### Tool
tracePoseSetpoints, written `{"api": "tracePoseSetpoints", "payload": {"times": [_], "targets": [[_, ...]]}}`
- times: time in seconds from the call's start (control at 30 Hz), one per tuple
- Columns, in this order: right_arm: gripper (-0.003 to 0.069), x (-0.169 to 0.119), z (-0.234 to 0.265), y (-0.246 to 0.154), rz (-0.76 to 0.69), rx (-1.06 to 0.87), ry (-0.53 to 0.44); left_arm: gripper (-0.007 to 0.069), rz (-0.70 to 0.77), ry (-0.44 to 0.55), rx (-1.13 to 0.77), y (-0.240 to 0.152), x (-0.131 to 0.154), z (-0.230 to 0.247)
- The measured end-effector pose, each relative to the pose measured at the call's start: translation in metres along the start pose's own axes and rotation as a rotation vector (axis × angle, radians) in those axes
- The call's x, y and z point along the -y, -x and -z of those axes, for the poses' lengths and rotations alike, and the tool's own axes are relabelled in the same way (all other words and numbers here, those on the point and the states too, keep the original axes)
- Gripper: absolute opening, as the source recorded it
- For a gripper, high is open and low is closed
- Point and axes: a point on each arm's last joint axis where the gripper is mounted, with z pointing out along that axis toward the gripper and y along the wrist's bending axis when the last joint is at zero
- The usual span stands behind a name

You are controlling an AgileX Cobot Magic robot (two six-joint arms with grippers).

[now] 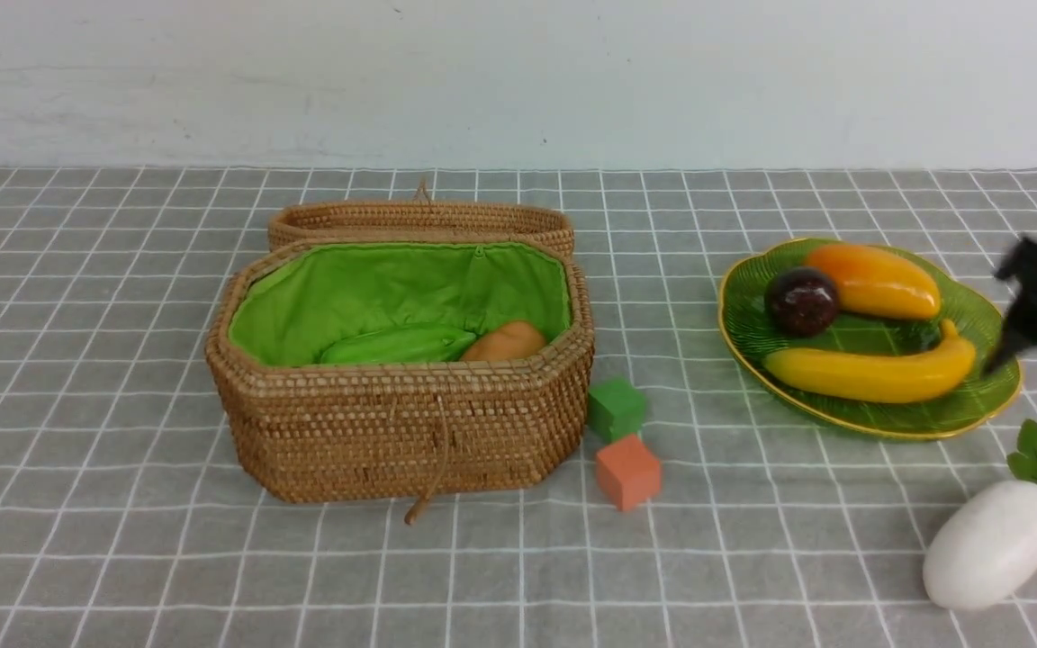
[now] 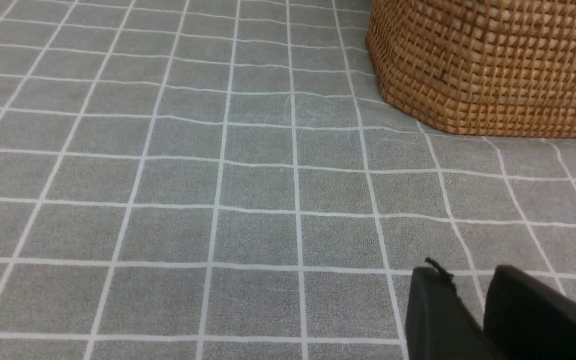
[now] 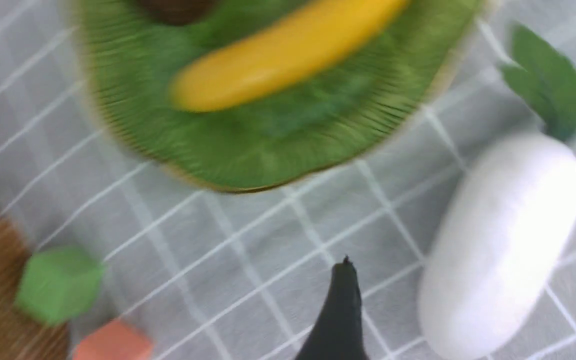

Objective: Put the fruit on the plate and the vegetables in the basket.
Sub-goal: Take a daikon with your right arm and place it on the basket on the left.

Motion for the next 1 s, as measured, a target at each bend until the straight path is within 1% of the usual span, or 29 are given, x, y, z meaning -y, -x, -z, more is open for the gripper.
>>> {"api": "tracePoseSetpoints", "payload": {"times": [0.03,0.07,0.17,0.27,0.33,0.4,0.5,0.63,0.67,0.7,0.8,0.9,0.93,0.97,1.0], "targets": [[0.0594,0.012,-0.013,-0.005,-0.062,-0.008,-0.017,0.0155,0.0,0.0,0.0,0.0,0.0,0.0],[0.0594,0.02,-0.022,-0.009,-0.091,-0.015,-0.028,0.0157,0.0,0.0,0.0,0.0,0.0,0.0],[0.0594,0.027,-0.044,-0.015,-0.116,-0.027,-0.039,0.0162,0.0,0.0,0.0,0.0,0.0,0.0],[0.0594,0.029,-0.056,-0.015,-0.118,-0.039,-0.051,0.0165,-0.001,0.0,0.0,0.0,0.0,0.0],[0.0594,0.033,-0.077,-0.015,-0.111,-0.062,-0.087,0.0165,-0.002,0.0,0.0,0.0,0.0,0.0],[0.0592,0.034,-0.084,-0.014,-0.103,-0.069,-0.104,0.0167,-0.002,0.0,0.0,0.0,0.0,0.0],[0.059,0.041,-0.108,-0.017,-0.088,-0.113,-0.159,0.0174,-0.003,0.0,0.0,0.0,0.0,0.0],[0.0563,0.044,-0.117,-0.019,-0.073,-0.144,-0.185,0.0176,-0.003,0.0,0.0,0.0,0.0,0.0],[0.0533,0.044,-0.117,-0.019,-0.035,-0.149,-0.183,0.0178,-0.003,0.0,0.0,0.0,0.0,0.0],[0.0531,0.044,-0.117,-0.019,-0.035,-0.149,-0.183,0.0179,-0.003,0.0,0.0,0.0,0.0,0.0],[0.0528,0.042,-0.11,-0.018,0.071,-0.146,-0.163,0.0183,-0.003,0.0,0.0,0.0,0.0,0.0],[0.0528,0.038,-0.098,-0.017,0.124,-0.126,-0.124,0.0185,-0.003,0.0,0.0,0.0,0.0,0.0],[0.0528,0.036,-0.093,-0.016,0.142,-0.115,-0.104,0.0185,-0.003,0.0,0.0,0.0,0.0,0.0],[0.0528,0.03,-0.079,-0.016,0.178,-0.091,-0.048,0.0185,-0.003,0.0,0.0,0.0,0.0,0.0],[0.0528,0.025,-0.071,-0.016,0.215,-0.079,-0.014,0.0185,-0.003,0.0,0.0,0.0,0.0,0.0]]}}
